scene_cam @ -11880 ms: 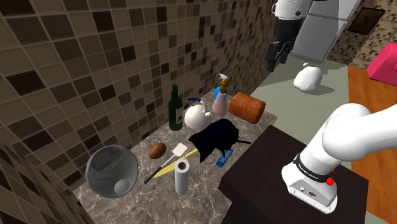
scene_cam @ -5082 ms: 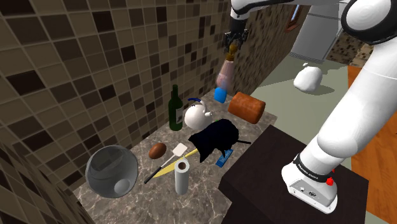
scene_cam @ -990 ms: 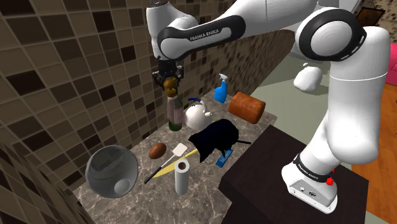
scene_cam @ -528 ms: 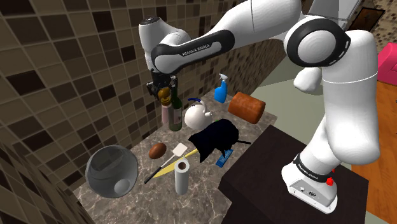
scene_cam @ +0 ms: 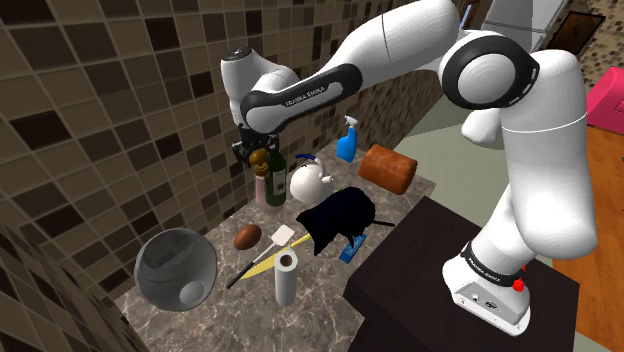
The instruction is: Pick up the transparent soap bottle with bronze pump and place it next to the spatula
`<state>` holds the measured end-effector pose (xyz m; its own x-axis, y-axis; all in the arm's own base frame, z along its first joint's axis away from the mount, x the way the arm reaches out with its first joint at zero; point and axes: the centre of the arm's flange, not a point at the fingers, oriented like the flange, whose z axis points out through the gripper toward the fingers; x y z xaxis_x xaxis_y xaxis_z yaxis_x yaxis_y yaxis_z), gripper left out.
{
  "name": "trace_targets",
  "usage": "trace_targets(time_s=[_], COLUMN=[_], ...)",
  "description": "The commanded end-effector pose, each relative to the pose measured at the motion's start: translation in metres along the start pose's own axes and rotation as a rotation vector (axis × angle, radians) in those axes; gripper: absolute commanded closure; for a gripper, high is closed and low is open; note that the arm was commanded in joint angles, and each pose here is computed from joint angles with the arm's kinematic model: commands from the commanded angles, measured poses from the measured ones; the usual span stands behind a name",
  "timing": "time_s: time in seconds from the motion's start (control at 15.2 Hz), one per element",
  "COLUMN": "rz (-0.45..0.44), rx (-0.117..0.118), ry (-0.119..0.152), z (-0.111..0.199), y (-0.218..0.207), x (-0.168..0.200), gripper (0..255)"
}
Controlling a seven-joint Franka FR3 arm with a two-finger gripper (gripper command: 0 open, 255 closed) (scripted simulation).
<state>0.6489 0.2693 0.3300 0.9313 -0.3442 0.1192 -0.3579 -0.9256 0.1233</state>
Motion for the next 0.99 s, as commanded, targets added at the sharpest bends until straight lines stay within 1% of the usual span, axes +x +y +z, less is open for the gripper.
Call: trace_targets(time_s=[0.0,0.46,0.53,0.86,0.92], rz=[0.000,0.000,0.000,0.000,0.000], rx=[0.001,0.001,0.001,0.001,0.001], ry=[0.001,0.001,0.001,0.001,0.001], z=[0.009,0.009,0.009,0.009,-0.004], y=[0.000,0.000,0.000,0.000,0.000], x=[-0.001,-0.001,-0.001,-0.001,-0.001], gripper=[255,255,0,0,0])
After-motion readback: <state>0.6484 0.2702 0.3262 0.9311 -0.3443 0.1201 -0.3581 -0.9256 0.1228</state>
